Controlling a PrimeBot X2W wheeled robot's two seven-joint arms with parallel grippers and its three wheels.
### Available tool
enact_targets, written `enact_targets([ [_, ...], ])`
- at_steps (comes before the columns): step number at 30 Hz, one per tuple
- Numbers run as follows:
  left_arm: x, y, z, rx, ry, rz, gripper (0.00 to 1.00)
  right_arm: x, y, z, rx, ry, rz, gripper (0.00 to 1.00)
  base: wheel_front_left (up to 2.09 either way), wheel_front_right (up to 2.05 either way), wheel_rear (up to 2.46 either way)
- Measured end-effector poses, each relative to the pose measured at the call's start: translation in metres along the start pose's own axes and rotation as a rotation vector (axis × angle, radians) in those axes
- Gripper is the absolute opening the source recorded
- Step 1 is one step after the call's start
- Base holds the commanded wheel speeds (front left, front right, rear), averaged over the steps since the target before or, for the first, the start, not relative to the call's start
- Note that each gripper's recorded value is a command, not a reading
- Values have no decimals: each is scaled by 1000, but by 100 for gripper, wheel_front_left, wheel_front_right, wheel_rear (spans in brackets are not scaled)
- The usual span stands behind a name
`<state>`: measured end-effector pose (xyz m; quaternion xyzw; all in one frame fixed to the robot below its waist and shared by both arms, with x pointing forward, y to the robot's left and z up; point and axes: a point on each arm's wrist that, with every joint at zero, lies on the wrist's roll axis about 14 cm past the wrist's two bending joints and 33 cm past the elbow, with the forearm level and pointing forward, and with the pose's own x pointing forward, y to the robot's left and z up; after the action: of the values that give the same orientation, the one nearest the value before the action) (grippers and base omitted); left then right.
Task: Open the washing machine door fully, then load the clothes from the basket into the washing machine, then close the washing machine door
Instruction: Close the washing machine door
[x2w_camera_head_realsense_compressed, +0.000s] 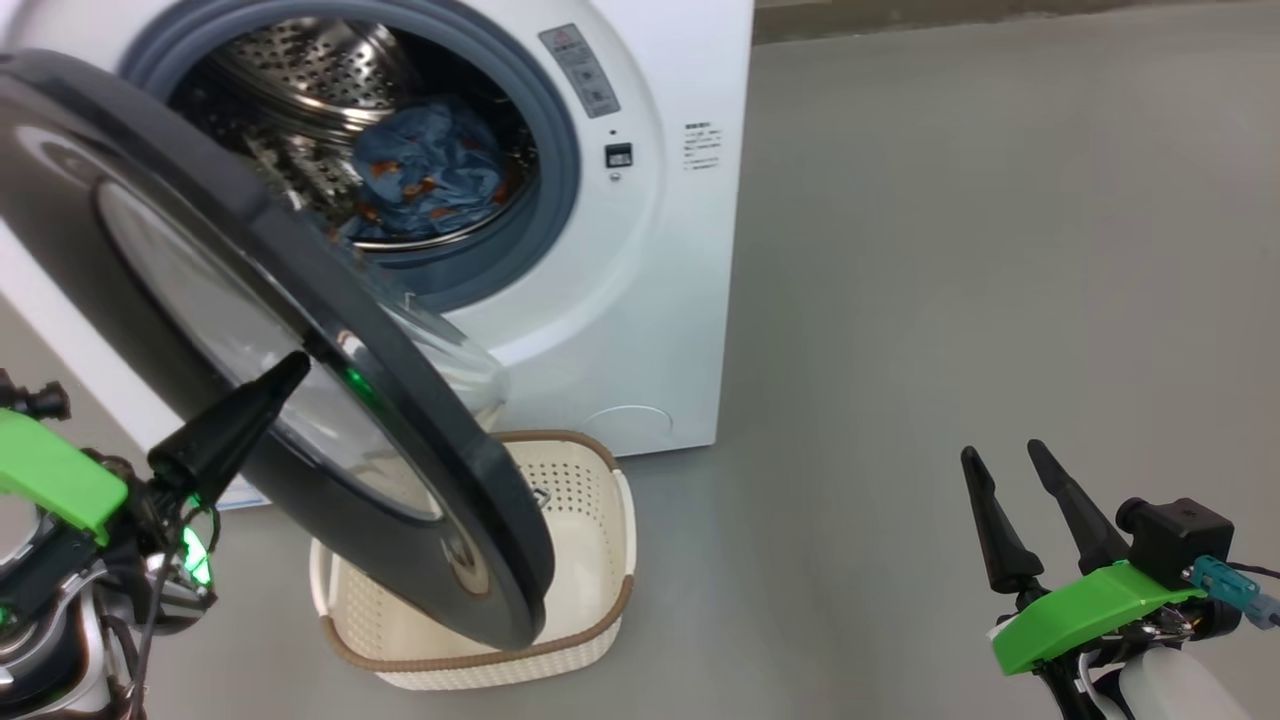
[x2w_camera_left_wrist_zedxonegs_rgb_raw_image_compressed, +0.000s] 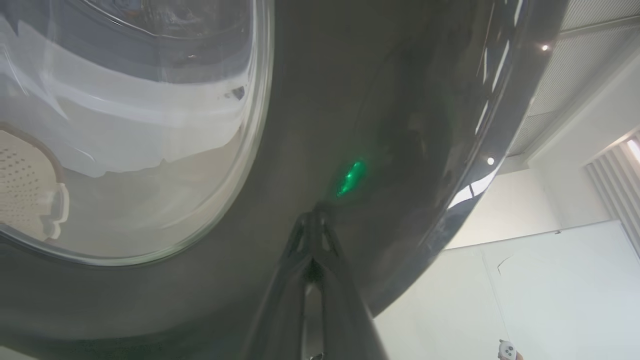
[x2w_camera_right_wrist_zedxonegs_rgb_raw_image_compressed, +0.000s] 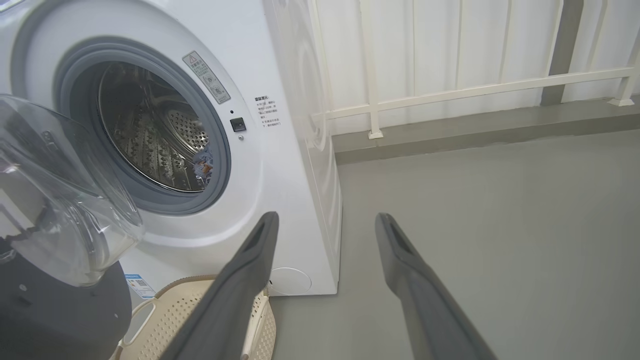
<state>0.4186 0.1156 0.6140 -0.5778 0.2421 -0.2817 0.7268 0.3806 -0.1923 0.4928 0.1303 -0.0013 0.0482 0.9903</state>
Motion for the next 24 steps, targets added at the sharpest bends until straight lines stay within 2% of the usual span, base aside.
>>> enact_targets([
  [2, -4, -1, 1, 22, -10, 4, 46, 2, 3, 0, 0, -1, 10, 100, 0, 0, 0],
  [3, -6, -2, 2, 39, -15, 9, 80, 3, 5, 0, 0, -2, 15, 100, 0, 0, 0],
  [4, -9, -4, 4, 61, -23, 12, 100, 4, 6, 1, 0, -2, 19, 100, 0, 0, 0],
  [9, -26, -4, 20, 200, -113, 62, 100, 7, 12, 1, 1, -4, 37, 100, 0, 0, 0],
  [20, -46, 28, 33, 435, -293, 171, 100, 7, 14, 4, -3, -10, 45, 100, 0, 0, 0],
  [24, -50, 47, 33, 532, -362, 244, 100, 5, 11, 4, -8, -10, 38, 100, 0, 0, 0],
])
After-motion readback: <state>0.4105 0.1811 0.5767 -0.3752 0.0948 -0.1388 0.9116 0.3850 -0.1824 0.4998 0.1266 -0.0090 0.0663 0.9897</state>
